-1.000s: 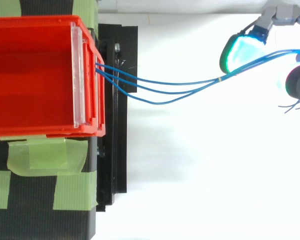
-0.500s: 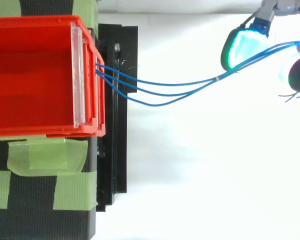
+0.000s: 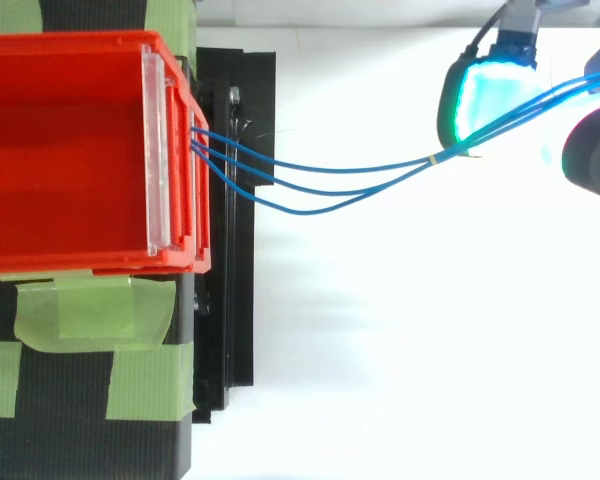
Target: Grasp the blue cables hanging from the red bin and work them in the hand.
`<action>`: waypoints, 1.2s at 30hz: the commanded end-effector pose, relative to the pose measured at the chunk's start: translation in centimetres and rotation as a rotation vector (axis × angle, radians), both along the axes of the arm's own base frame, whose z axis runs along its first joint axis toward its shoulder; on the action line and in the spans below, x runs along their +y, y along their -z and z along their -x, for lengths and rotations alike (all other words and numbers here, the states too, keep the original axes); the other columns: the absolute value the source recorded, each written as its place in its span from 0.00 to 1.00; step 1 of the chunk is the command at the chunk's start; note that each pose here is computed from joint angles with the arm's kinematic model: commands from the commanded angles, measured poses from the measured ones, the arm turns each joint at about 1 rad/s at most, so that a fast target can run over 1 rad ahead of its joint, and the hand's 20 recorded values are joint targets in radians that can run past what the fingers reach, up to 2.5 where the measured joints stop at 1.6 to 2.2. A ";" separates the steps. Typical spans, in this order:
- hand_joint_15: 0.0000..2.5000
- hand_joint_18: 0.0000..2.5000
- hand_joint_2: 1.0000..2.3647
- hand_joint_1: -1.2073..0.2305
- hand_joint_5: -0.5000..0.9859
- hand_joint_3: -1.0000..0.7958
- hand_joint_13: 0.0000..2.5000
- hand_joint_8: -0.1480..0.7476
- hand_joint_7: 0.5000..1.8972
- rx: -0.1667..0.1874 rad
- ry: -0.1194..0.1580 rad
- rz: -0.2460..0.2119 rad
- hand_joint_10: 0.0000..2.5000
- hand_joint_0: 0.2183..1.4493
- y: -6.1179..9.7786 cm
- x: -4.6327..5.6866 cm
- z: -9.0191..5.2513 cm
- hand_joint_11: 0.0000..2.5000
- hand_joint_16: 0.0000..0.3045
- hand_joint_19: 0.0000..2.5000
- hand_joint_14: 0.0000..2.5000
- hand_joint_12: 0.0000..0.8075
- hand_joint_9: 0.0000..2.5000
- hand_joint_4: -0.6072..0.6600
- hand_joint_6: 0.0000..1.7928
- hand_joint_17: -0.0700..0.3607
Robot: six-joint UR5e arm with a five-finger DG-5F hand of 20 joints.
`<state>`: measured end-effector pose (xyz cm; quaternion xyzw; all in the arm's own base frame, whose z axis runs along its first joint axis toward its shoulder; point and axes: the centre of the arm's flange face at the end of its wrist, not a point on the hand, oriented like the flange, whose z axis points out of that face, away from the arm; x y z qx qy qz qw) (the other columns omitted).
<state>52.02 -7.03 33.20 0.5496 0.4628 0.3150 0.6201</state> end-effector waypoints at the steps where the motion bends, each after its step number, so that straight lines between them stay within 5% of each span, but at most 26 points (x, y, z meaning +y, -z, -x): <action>1: 0.53 1.00 0.00 0.42 0.39 0.07 0.74 0.58 0.50 -0.013 0.002 0.023 1.00 0.52 -0.2 0.0 -0.3 1.00 0.51 0.20 1.00 0.54 0.70 0.58 0.34 0.43; 14: 0.53 0.99 0.01 0.41 0.38 0.17 0.73 0.58 0.48 -0.016 0.004 0.028 1.00 0.56 -0.3 0.2 -0.3 1.00 0.50 0.21 1.00 0.53 0.71 0.56 0.41 0.43; 24: 0.53 0.99 0.00 0.42 0.40 0.07 0.73 0.58 0.49 -0.010 -0.001 0.036 1.00 0.52 -0.2 0.0 -0.3 1.00 0.51 0.21 1.00 0.54 0.71 0.58 0.40 0.43; 36: 0.52 0.99 0.01 0.42 0.50 0.13 0.72 0.58 0.55 -0.005 0.044 0.064 1.00 0.55 -0.3 -0.4 -0.2 1.00 0.48 0.21 1.00 0.51 0.72 0.57 0.33 0.42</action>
